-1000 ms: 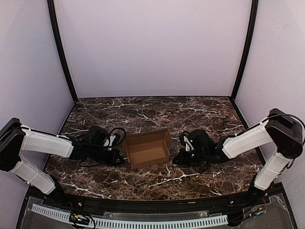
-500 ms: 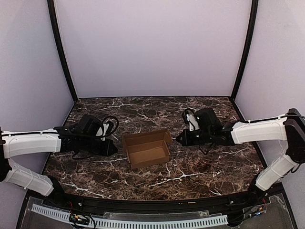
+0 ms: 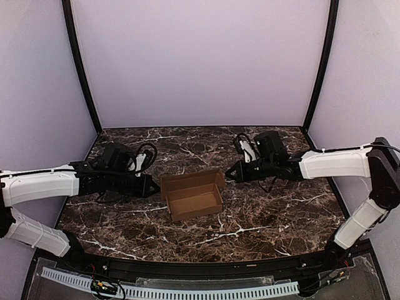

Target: Fold the paper box

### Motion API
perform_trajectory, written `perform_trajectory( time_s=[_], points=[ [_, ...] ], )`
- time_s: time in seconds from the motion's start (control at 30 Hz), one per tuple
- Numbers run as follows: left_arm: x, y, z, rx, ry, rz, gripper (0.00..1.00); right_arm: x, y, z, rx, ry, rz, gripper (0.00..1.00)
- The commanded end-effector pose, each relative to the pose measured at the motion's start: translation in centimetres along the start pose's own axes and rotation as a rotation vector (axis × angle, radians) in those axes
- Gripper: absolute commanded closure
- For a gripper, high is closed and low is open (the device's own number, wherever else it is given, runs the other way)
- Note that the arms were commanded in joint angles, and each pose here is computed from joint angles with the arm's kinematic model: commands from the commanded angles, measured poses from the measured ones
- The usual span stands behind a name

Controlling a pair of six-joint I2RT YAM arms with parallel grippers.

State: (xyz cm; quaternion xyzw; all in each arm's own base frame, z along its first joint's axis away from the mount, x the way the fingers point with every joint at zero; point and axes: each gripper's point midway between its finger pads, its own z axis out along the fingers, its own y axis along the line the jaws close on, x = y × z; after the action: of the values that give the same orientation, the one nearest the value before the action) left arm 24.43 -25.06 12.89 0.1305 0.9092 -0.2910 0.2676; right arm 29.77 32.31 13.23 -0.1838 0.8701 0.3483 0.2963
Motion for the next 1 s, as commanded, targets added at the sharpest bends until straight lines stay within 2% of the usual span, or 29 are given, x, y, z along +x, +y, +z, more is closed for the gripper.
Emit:
perform_trajectory(
  time_s=[0.0, 0.4, 0.97],
  points=[
    [0.4, -0.8, 0.6, 0.061, 0.024, -0.031, 0.99, 0.6, 0.8, 0.9, -0.064, 0.032, 0.011, 1.0],
    [1.0, -1.2, 1.3, 0.103, 0.044, -0.059, 0.99, 2.0, 2.3, 2.4, -0.119, 0.087, 0.018, 1.0],
    [1.1, -1.4, 1.7, 0.118, 0.045, -0.068, 0.99, 2.5, 3.4, 2.4, -0.131, 0.097, 0.004, 1.0]
  ],
)
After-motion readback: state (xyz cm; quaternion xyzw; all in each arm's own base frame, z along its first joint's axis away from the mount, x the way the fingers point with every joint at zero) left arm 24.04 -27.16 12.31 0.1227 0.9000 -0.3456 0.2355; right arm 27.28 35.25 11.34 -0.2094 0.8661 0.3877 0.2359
